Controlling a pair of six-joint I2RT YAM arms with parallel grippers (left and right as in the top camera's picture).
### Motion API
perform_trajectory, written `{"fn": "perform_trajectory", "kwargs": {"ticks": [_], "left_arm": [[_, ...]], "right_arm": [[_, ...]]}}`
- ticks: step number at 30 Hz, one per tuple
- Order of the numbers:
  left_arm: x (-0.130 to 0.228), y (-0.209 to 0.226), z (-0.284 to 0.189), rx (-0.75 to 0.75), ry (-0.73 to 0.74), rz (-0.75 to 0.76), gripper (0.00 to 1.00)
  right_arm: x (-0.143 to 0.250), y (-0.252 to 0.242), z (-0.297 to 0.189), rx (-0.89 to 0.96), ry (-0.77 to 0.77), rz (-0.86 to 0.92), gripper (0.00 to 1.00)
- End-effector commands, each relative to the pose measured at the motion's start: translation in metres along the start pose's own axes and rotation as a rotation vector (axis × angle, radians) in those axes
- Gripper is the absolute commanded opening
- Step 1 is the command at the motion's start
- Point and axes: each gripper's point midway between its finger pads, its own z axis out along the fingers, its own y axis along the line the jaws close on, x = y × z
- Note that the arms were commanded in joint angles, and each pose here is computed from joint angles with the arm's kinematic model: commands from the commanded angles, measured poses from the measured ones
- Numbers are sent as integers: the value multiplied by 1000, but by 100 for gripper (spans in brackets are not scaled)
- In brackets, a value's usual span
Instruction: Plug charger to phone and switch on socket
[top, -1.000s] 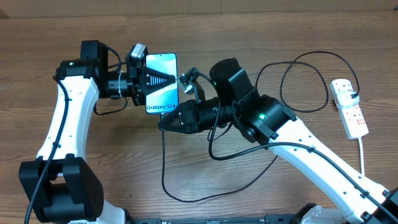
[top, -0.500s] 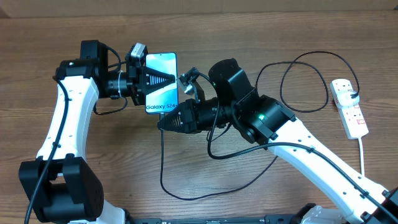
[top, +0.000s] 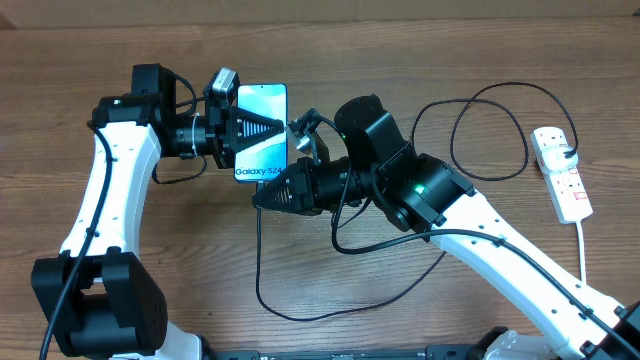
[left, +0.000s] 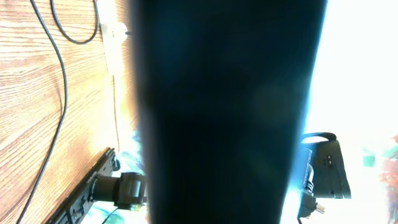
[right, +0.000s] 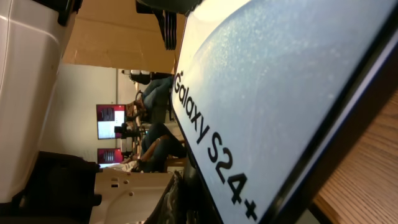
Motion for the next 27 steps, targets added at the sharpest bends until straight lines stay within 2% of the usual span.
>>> {"fn": "perform_trajectory", "kwargs": {"ticks": [1, 10, 11, 12, 13, 14, 19, 22, 27], "left_arm": [[14, -11, 12, 27, 46, 57, 4], [13, -11, 12, 27, 46, 61, 4], [13, -11, 12, 27, 46, 61, 4], [13, -11, 13, 24, 45, 61, 4], [13, -10, 13, 19, 44, 61, 4], [13, -8, 13, 7, 42, 61, 4], [15, 6, 12, -72, 34, 8, 4], [18, 17, 11, -134, 32, -25, 4], [25, 17, 18, -131, 63, 25, 4]], "right_arm": [[-36, -3, -15, 38, -152, -39, 4], [-42, -8, -23, 40, -161, -21, 4], [-41, -9, -23, 42, -159, -18, 10], [-40, -10, -23, 47, -155, -11, 42], [-39, -12, -23, 51, -152, -6, 65], [-38, -14, -22, 59, -146, -6, 72], [-30, -29, -24, 114, -118, -4, 85], [-32, -37, -30, 139, -125, -1, 87], [-44, -56, -50, 178, -163, 52, 89]]}}
